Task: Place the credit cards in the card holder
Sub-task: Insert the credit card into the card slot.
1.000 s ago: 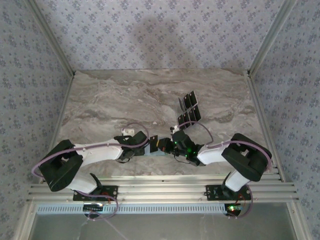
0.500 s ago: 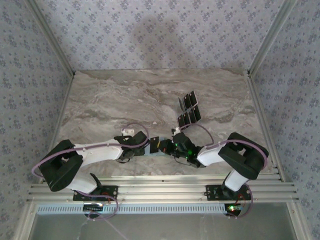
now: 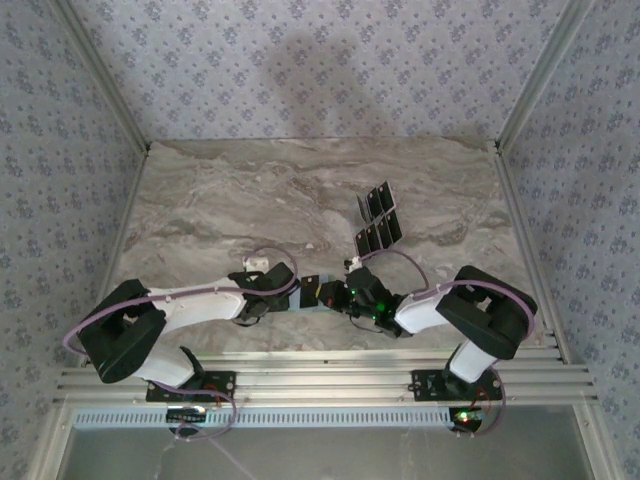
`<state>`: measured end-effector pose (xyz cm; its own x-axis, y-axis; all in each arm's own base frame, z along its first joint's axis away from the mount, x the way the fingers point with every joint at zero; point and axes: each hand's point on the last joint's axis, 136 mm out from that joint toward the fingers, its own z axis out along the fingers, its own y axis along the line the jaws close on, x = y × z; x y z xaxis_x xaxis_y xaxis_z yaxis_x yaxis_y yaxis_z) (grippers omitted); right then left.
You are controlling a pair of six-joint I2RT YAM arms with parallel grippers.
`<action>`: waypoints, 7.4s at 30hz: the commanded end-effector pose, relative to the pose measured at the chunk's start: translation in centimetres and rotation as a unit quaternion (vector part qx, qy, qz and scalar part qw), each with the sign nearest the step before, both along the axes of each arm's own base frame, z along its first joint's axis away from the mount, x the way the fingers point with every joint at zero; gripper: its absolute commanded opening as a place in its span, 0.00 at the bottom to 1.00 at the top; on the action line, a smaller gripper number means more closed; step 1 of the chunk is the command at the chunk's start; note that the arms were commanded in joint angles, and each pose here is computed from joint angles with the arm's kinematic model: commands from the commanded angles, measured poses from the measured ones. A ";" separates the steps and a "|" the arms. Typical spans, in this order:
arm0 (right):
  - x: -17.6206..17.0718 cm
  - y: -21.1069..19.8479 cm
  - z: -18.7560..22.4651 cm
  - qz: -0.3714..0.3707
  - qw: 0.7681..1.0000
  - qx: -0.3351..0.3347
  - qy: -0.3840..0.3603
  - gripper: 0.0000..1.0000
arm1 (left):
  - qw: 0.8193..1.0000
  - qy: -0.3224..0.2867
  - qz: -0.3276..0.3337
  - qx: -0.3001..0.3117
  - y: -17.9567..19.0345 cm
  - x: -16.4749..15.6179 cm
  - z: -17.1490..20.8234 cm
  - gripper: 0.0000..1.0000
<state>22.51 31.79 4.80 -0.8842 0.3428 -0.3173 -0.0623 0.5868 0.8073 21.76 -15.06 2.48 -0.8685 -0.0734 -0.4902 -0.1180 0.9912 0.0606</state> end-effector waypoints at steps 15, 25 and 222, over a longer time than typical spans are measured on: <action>-0.2 1.1 -1.1 0.011 1.000 0.002 0.012 0.00 | 0.998 0.028 -0.001 0.048 2.3 -1.7 -1.0 0.97; -0.1 0.0 -1.2 0.000 1.000 -0.005 0.011 0.00 | 0.998 0.027 -0.001 0.048 2.4 -1.7 -0.9 0.97; 0.5 4.0 -2.5 0.164 0.955 -0.243 0.047 0.00 | 0.999 0.009 0.014 0.028 3.5 -1.6 -0.9 0.97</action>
